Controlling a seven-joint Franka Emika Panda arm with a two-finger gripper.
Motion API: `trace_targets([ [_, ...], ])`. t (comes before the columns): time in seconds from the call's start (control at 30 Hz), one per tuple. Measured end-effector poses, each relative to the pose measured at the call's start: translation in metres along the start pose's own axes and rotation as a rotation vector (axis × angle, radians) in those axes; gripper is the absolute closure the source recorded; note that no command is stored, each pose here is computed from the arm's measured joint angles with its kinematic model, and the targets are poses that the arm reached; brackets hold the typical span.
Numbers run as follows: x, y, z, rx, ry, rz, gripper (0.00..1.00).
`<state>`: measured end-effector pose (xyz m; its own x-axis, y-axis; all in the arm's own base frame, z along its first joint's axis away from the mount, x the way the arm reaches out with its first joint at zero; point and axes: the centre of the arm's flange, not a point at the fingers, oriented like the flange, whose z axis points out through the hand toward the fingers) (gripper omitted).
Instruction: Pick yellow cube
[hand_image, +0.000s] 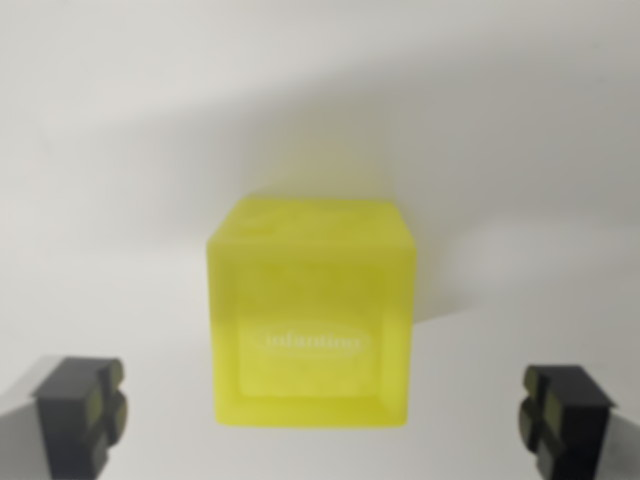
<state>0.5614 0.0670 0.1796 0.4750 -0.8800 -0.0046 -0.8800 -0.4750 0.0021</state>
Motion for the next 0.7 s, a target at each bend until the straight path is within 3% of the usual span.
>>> trace_targets([
  [0.7,-0.004,-0.001,0.035,0.0000,0.0031,0.007,0.00],
])
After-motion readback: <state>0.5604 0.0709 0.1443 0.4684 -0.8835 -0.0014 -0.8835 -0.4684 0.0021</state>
